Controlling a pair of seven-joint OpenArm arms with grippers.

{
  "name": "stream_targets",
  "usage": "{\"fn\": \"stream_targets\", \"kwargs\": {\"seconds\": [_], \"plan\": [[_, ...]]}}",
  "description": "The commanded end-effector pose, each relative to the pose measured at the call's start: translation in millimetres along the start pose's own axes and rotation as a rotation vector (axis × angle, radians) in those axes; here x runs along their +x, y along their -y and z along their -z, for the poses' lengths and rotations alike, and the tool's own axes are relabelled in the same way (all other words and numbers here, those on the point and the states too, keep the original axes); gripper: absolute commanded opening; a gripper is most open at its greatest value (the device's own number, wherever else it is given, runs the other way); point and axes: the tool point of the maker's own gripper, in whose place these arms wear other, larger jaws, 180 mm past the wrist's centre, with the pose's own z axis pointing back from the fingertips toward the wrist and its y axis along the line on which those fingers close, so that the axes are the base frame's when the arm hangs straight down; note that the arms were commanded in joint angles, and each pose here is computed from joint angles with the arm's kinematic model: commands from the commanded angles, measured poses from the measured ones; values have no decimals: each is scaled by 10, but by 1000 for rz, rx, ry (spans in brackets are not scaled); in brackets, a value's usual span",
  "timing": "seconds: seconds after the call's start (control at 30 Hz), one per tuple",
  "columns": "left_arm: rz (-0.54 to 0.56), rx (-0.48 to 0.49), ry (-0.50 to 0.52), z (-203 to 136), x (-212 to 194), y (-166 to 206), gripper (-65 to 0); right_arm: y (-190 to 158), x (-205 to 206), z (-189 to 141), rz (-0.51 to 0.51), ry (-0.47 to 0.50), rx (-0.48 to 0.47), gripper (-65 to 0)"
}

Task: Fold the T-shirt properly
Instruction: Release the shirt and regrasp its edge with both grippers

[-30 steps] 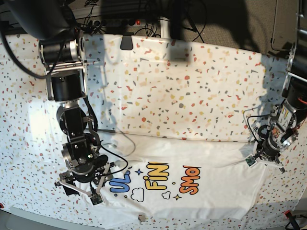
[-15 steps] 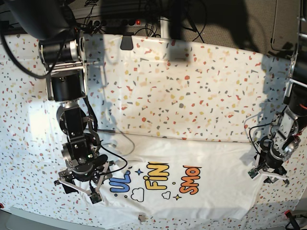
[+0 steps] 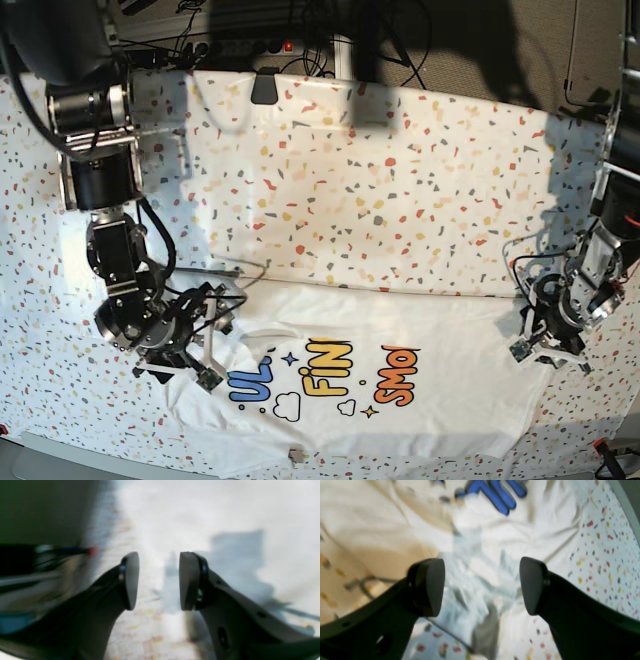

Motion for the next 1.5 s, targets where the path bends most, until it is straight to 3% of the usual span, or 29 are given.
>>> {"fn": "stream_targets", "kwargs": {"seconds": [0.0,0.2,0.37,0.5,0.67,0.87,0.97,1.13,1.27,1.4,1.47], "plan": [[2,48,35,-25,127,-287,-396,170,145,-65,-30,24,-34,-192],[17,-48,63,-58,231,-174,-397,-226,-212,18,-183,-188,61,-192],[92,-125,68,-154,232,-27,-423,-479,-342,51,-309,-284,103,-193],[179,-137,38,-257,41,44,-425,-451,-394,51,-374,-321,77,-193],[205,-154,-20,-342,-271,90,-425,-418,-408,47,-391,-331,63,-202],[212,-160,-19,-335,-262,128,-425,-421,-397,52,-391,-322,65,-350],[265,-187,-15,-303,-222,273,-424,-422,-394,53,-391,-321,65,-356],[427,-96,-28,-242,-200,246,-424,-437,-366,63,-390,-303,68,-356],[443,-73,-36,-232,-190,197,-424,-376,-388,55,-421,-321,43,-356],[443,-71,-36,-231,-185,189,-436,-406,-313,79,-424,-276,50,-357],[443,-72,-36,-231,-186,191,-457,-387,-281,88,-448,-261,38,-406]]}}
